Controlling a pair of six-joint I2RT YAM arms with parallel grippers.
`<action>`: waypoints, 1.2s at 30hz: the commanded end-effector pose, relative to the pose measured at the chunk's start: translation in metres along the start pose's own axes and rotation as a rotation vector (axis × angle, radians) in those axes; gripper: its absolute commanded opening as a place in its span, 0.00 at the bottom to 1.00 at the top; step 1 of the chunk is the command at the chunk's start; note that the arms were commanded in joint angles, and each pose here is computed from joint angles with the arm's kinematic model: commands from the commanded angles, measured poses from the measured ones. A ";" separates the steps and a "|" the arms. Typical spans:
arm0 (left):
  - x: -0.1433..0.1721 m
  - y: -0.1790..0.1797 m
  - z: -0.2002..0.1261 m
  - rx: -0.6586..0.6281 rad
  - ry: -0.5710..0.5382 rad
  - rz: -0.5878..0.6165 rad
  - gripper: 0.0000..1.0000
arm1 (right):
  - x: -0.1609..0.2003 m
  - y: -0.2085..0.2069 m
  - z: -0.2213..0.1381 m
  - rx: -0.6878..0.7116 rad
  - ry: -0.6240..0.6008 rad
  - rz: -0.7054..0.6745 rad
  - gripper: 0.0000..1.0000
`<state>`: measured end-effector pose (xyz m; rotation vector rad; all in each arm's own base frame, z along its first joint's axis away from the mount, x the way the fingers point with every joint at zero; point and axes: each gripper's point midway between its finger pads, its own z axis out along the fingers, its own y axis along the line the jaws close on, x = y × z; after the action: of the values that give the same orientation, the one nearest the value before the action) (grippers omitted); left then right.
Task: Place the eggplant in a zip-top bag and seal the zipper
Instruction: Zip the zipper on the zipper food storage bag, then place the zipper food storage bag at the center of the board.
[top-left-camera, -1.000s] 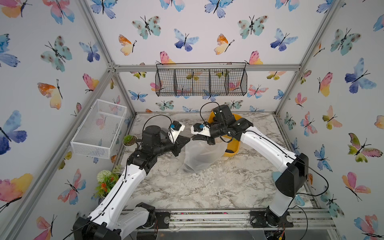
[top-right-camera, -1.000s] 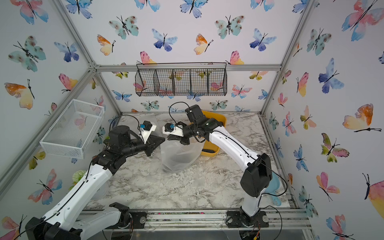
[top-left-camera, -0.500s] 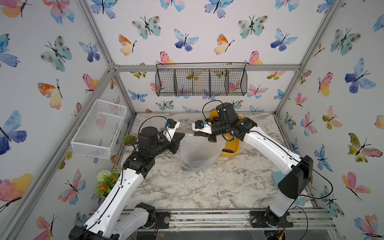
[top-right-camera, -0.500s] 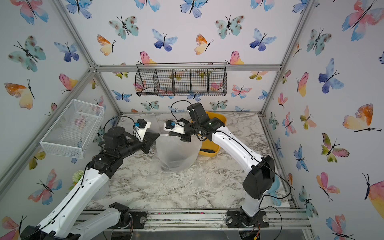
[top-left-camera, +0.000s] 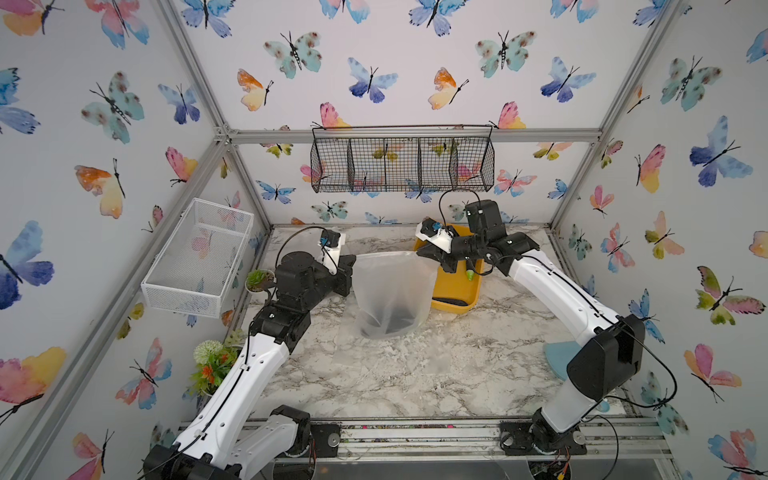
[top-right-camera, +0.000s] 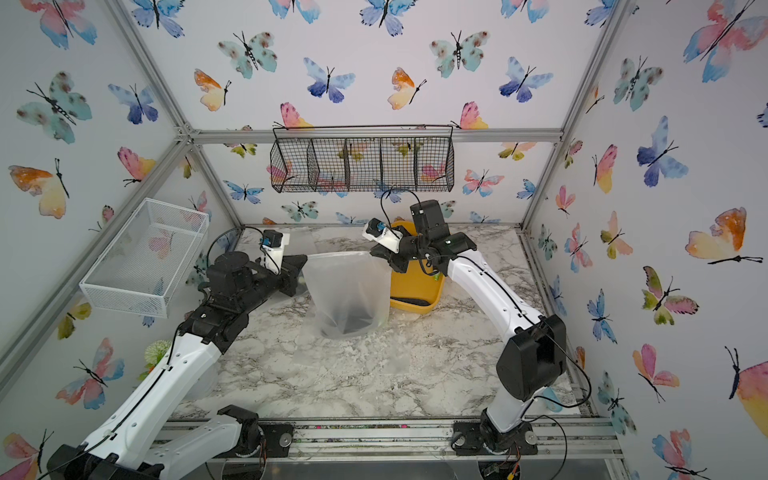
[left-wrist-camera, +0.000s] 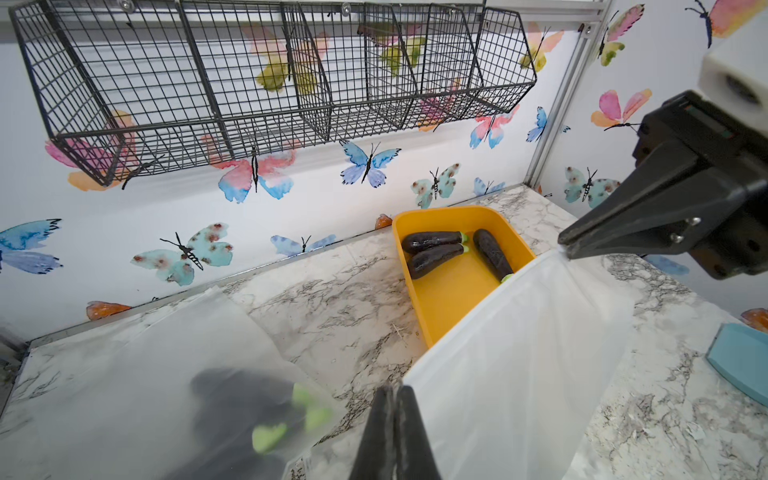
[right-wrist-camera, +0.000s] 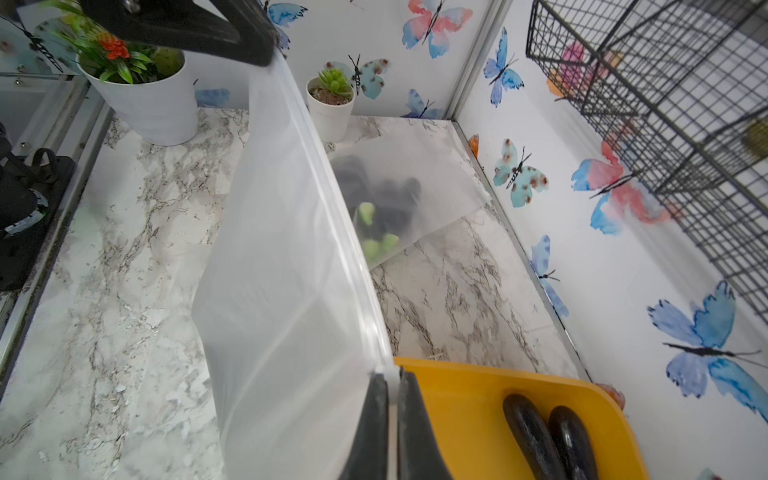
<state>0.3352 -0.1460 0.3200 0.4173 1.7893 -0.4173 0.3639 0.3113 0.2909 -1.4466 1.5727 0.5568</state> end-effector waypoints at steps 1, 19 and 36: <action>-0.006 0.030 -0.007 -0.141 -0.038 -0.012 0.00 | 0.021 -0.020 -0.020 0.103 0.062 0.065 0.04; -0.010 -0.046 -0.016 0.249 -0.065 0.135 0.00 | -0.043 -0.024 -0.035 0.002 -0.199 0.006 0.41; 0.004 -0.119 -0.053 0.517 -0.026 0.312 0.00 | 0.030 0.032 -0.020 -0.268 0.025 -0.053 0.54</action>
<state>0.2412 -0.2244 0.3294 0.9943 1.5634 -0.6597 0.3486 0.2901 0.2841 -1.6256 1.4927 0.6775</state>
